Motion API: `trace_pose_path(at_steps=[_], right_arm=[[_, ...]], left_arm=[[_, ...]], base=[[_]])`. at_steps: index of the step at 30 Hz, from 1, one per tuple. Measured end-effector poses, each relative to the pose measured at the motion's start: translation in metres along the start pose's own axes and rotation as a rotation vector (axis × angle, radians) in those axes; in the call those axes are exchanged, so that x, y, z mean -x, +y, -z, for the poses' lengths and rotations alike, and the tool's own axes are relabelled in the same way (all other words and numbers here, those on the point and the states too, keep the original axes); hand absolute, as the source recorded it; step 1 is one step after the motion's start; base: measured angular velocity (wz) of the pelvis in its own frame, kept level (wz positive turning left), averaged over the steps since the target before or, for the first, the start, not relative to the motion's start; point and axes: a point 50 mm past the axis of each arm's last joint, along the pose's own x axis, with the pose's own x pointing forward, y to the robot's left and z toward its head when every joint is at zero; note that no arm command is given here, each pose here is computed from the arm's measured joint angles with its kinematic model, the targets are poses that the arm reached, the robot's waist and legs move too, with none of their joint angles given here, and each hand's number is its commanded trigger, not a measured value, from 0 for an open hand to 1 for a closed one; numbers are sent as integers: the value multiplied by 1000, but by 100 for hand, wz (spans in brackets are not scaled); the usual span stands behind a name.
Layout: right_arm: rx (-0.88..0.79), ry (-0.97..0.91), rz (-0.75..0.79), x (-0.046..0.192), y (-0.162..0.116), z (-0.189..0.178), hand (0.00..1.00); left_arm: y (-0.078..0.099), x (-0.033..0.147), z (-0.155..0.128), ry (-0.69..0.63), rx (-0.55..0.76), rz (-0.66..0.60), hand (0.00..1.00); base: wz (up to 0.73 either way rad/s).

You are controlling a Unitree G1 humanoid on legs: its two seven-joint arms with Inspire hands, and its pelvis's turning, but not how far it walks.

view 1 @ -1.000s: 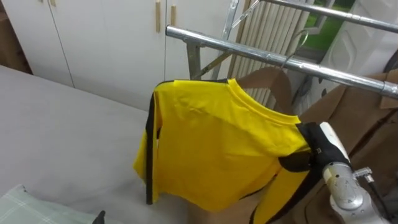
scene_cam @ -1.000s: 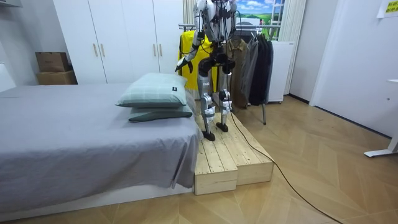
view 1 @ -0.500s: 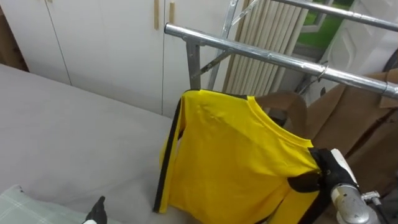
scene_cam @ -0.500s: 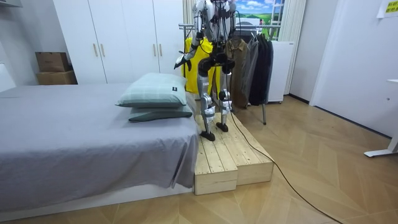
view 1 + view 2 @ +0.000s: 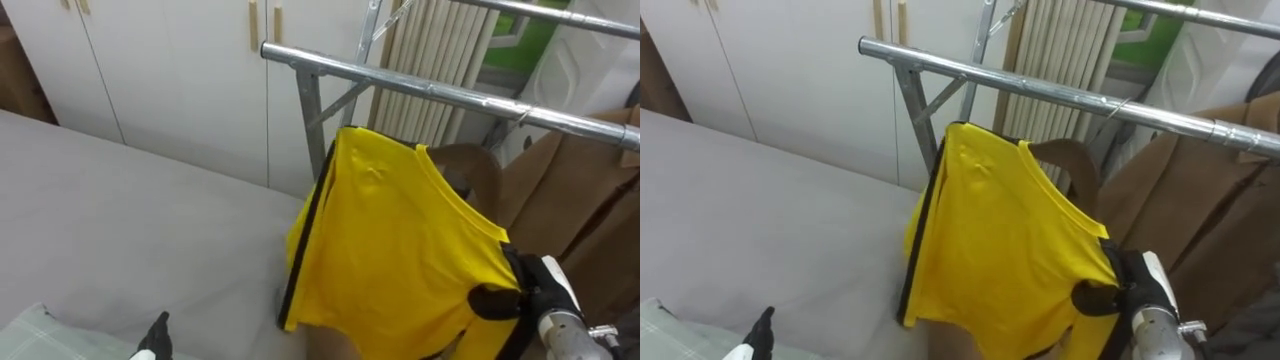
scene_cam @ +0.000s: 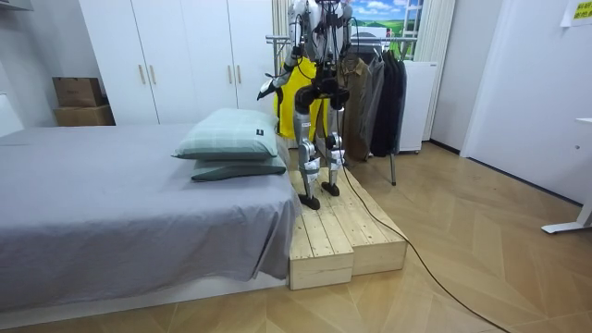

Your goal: Hang clothes

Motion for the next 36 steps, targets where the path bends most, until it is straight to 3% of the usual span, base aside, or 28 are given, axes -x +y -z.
trace_pose_path(at_steps=[6, 7, 8, 9, 11, 12, 36], right_arm=[[-6, 2, 3, 0, 0, 1, 100], [-6, 2, 3, 0, 0, 1, 84], [-4, 1, 3, 0, 0, 1, 76], [-3, 1, 3, 0, 0, 1, 46], [-4, 1, 4, 0, 0, 1, 10], [-4, 1, 6, 0, 0, 1, 1], [-30, 10, 21, 0, -1, 2, 0]], left_arm=[[0, 0, 0, 0, -1, -2, 0], [0, 0, 0, 0, -1, -2, 0], [0, 0, 0, 0, -1, -2, 0], [0, 0, 0, 0, -1, -2, 0], [0, 0, 0, 0, -1, -2, 0], [0, 0, 0, 0, -1, -2, 0], [0, 0, 0, -1, -1, 2, 0]], base=[[0], [0], [0], [0], [0], [0], [0]])
